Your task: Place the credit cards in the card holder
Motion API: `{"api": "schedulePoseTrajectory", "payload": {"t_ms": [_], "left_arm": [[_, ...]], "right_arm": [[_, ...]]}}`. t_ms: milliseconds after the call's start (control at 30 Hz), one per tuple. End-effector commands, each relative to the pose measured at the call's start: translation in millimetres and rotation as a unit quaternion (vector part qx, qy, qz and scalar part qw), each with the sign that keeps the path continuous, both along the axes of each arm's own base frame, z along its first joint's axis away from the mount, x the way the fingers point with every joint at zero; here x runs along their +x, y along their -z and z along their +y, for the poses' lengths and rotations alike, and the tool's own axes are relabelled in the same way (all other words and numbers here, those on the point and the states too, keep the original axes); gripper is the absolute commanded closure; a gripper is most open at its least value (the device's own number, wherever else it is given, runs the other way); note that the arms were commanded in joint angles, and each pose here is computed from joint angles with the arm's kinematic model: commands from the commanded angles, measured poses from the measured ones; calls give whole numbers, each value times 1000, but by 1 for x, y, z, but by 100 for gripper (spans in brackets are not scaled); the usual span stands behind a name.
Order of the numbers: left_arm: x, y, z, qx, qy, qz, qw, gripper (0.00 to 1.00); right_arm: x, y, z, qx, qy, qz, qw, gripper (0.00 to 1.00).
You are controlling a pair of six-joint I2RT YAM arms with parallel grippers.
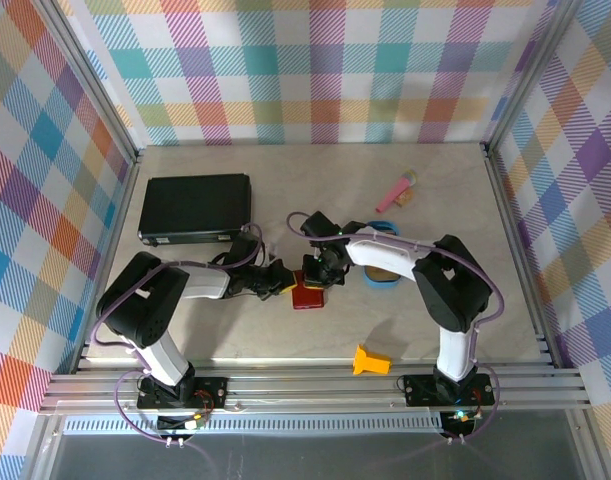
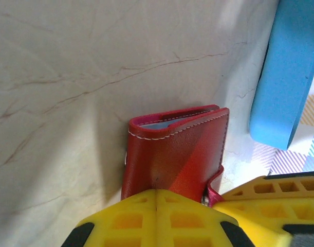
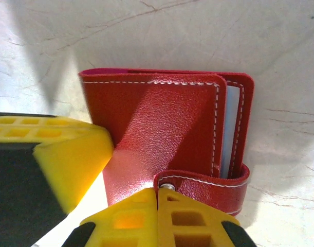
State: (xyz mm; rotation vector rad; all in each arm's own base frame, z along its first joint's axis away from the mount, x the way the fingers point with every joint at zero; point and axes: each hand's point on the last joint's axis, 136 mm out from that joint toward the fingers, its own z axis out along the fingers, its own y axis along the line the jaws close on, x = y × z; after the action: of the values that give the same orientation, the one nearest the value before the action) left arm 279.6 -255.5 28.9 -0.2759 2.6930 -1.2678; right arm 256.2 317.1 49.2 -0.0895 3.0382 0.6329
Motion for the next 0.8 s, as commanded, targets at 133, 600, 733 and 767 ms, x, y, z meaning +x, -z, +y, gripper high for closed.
{"api": "schedulePoseTrajectory", "payload": {"t_ms": [133, 600, 733, 767], "left_arm": [[-10, 28, 24, 95, -2, 23, 995, 100], [-2, -20, 19, 76, 11, -34, 996, 100], [-6, -50, 17, 39, -2, -50, 998, 97], [-9, -55, 16, 29, -6, -51, 998, 97]], "right_arm": [[1, -22, -35, 16, 18, -17, 1000, 100], [-9, -19, -38, 57, 5, 3, 998, 100], [-13, -18, -16, 58, -10, 10, 998, 100], [-13, -16, -10, 59, -8, 14, 998, 100]]}}
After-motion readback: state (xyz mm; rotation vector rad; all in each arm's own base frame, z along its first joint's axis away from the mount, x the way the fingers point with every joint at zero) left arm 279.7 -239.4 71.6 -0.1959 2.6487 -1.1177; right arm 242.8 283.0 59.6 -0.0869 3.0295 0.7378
